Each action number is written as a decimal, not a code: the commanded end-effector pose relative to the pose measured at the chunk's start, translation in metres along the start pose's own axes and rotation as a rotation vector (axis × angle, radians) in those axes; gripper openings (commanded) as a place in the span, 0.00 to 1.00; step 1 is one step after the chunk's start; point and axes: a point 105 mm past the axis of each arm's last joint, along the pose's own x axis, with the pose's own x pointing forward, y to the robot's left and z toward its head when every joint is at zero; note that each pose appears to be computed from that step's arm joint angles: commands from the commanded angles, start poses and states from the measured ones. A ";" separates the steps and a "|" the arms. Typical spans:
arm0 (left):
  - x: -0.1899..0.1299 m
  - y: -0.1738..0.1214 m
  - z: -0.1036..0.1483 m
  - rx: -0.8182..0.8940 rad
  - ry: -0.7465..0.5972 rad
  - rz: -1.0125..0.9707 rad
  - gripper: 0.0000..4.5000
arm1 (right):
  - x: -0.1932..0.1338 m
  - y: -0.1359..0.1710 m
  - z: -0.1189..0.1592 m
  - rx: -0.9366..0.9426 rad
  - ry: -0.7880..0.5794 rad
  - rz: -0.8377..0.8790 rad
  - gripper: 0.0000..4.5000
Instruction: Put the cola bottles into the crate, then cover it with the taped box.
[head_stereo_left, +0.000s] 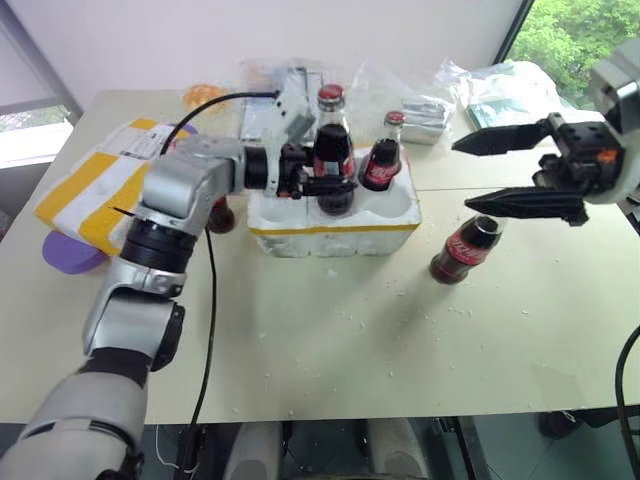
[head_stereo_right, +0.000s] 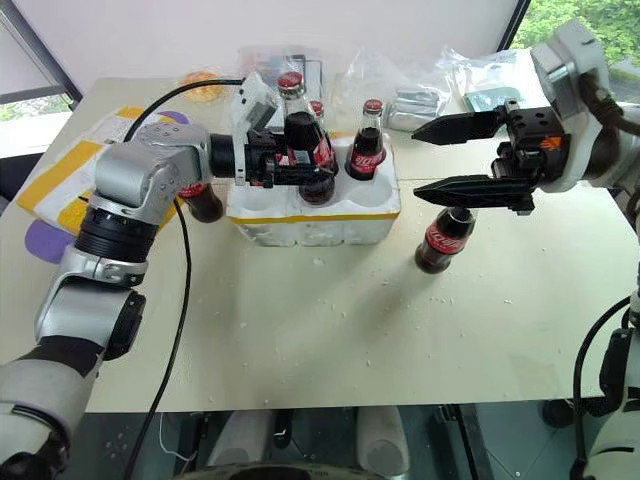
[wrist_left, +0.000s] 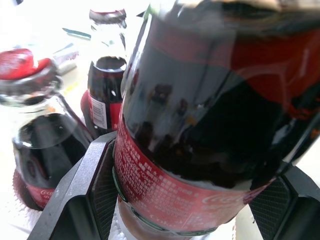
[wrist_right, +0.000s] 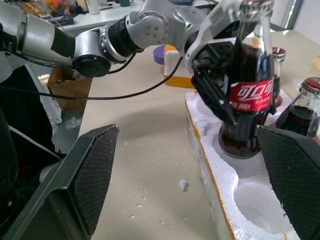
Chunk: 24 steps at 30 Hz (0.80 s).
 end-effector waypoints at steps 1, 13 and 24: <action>0.003 -0.006 0.019 0.062 -0.060 -0.024 0.64 | -0.003 0.006 0.011 -0.049 -0.028 -0.004 1.00; 0.013 -0.004 -0.022 0.120 0.098 -0.002 0.64 | -0.002 -0.003 0.011 -0.060 -0.033 -0.033 1.00; 0.013 -0.001 -0.030 0.077 0.098 0.023 0.99 | 0.001 -0.005 0.010 -0.068 -0.036 -0.036 1.00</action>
